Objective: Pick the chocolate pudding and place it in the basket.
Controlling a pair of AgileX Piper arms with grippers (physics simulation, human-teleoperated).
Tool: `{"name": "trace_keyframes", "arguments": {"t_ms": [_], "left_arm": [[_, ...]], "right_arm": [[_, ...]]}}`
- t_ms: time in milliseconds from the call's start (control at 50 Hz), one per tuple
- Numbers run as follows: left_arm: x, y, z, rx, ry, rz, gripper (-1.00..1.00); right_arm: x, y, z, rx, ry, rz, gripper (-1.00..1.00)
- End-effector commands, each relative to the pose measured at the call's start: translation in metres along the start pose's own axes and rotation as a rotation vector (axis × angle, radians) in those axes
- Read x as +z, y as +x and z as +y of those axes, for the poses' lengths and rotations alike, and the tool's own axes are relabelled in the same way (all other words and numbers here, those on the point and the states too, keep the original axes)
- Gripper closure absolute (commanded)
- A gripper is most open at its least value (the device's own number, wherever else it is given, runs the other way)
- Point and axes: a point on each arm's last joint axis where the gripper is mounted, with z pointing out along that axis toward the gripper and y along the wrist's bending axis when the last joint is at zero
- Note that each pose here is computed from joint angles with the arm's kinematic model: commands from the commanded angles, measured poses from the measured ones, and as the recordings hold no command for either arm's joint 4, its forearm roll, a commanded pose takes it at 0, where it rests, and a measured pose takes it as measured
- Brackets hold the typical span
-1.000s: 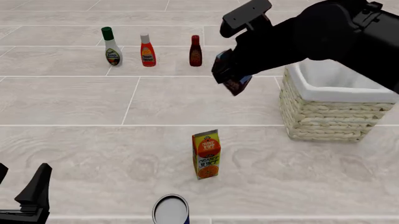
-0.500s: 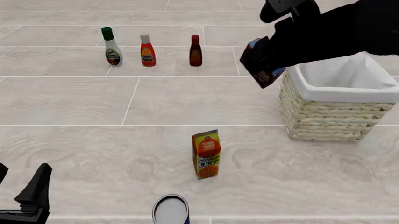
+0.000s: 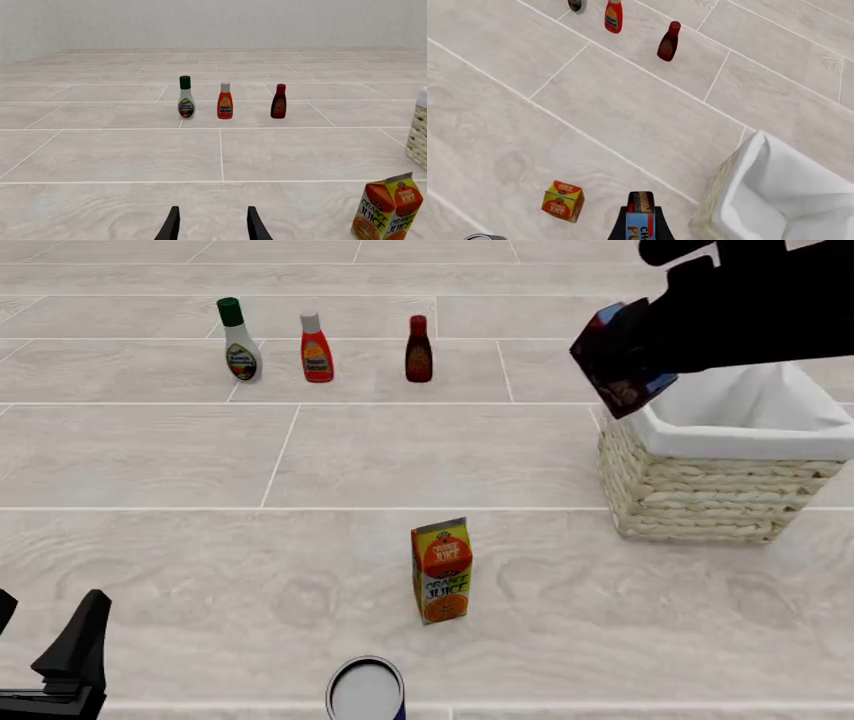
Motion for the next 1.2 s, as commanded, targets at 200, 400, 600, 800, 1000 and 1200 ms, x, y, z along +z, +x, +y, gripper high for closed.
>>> {"name": "trace_keyframes", "arguments": {"t_ms": [200,400,600,800,1000,1200], "left_arm": [[0.000,0.000,0.000,0.000,-0.001,0.000,-1.00],[0.000,0.000,0.000,0.000,-0.001,0.000,-1.00],[0.000,0.000,0.000,0.000,-0.002,0.000,-1.00],[0.000,0.000,0.000,0.000,-0.001,0.000,-1.00],[0.000,0.000,0.000,0.000,-0.002,0.000,-1.00],[0.000,0.000,0.000,0.000,-0.001,0.000,-1.00]], "right_arm": [[-0.023,0.004,-0.022,0.056,0.089,-0.031,1.00],[-0.033,0.004,-0.033,0.079,0.135,-0.046,1.00],[-0.038,0.008,-0.038,0.093,0.162,-0.047,1.00],[-0.048,0.013,-0.048,0.106,0.210,-0.041,1.00],[-0.054,0.016,-0.058,0.123,0.255,-0.039,1.00],[-0.062,0.014,-0.068,0.128,0.300,-0.038,1.00]]}}
